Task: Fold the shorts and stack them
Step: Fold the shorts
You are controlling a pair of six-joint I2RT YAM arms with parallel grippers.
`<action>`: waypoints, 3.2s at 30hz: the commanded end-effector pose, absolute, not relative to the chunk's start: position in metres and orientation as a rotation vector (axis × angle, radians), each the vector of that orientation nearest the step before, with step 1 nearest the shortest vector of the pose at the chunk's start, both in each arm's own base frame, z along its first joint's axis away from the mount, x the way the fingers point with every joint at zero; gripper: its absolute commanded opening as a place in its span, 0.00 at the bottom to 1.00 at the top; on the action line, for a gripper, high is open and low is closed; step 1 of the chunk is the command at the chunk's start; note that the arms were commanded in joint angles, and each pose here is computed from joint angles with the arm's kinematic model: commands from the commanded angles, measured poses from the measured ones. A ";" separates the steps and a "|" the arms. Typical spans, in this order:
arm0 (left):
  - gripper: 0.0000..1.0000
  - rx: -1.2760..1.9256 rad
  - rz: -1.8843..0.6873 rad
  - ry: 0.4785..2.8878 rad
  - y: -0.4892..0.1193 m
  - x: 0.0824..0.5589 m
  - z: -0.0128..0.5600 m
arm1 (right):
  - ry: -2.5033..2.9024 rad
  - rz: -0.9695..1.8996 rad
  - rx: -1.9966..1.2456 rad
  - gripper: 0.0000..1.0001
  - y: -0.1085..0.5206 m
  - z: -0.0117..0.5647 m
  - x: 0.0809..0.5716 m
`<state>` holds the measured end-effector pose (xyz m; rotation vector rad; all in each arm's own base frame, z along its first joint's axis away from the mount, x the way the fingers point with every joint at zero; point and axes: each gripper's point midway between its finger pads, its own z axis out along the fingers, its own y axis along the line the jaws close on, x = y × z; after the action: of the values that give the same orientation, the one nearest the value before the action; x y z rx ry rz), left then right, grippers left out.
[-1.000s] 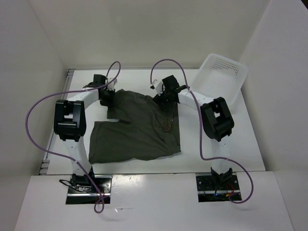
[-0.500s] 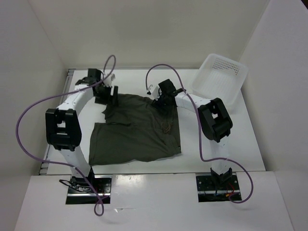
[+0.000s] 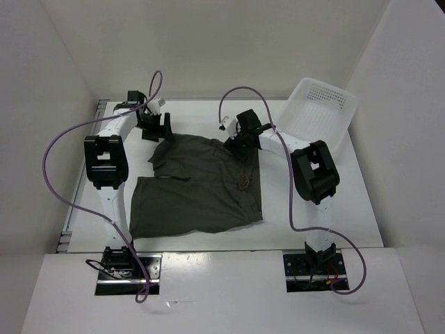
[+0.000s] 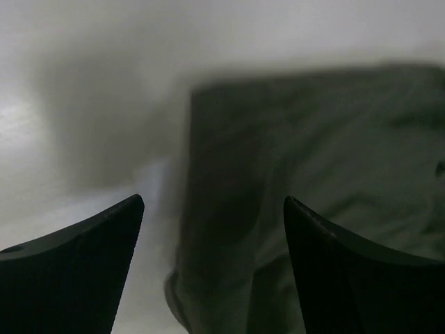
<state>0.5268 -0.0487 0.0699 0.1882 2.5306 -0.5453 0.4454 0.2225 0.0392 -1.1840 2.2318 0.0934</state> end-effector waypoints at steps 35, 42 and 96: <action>0.63 0.503 -0.209 2.690 -0.104 0.313 0.076 | 1.909 -0.035 -1.412 0.00 0.263 0.115 0.380; 0.68 0.504 -0.459 2.620 -0.117 0.281 0.128 | 1.941 -0.054 -1.452 0.00 0.244 0.092 0.360; 0.13 0.465 -0.726 2.597 -0.149 0.393 0.075 | 1.981 -0.051 -1.570 0.00 0.240 0.059 0.351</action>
<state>0.3789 -0.1346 0.0463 0.4189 2.6863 -0.6582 0.3456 0.2336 0.0558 -1.5631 2.0066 -0.0614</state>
